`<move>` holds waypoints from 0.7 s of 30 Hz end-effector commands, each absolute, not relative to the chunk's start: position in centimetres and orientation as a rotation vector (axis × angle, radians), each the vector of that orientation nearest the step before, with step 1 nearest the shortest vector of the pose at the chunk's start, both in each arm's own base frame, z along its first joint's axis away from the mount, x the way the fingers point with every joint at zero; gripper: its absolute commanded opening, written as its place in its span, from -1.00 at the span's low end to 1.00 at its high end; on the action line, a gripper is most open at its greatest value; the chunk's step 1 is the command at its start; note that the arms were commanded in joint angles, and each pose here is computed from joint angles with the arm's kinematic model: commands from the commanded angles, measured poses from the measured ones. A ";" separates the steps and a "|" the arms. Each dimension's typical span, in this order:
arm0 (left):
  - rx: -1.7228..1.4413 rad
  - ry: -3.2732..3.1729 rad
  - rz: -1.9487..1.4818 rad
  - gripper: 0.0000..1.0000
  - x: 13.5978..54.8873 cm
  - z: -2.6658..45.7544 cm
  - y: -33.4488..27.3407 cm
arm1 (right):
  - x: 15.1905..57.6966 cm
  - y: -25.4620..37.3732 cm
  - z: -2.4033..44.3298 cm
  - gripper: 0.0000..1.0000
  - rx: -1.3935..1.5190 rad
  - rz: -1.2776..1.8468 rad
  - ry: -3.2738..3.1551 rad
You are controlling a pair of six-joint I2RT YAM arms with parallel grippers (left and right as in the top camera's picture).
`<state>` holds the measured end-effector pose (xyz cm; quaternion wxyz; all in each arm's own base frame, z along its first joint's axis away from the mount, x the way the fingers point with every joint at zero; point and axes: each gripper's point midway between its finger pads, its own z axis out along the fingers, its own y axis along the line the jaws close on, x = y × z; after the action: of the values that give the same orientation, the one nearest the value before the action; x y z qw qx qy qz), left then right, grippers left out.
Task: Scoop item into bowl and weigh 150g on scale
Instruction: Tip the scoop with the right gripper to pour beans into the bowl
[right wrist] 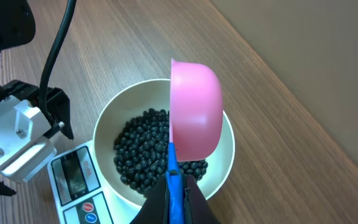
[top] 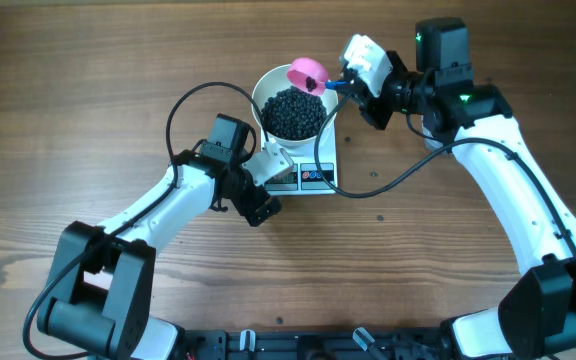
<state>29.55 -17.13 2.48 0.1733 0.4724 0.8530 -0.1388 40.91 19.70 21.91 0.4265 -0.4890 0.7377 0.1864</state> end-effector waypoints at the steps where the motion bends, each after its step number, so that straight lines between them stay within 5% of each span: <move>1: 1.362 2.409 -0.419 1.00 29.2 2.2 -17.4 | 40.6 20.4 23.7 -0.90 -1.176 0.518 1.827; 21: 1.362 2.409 -0.419 1.00 29.2 2.2 -17.4 | 40.6 20.5 23.9 -0.90 -1.169 0.536 1.823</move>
<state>29.55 -17.13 2.48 0.1733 0.4724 0.8530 -0.1388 40.84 19.95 22.16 0.4239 -0.4667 0.7479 0.2077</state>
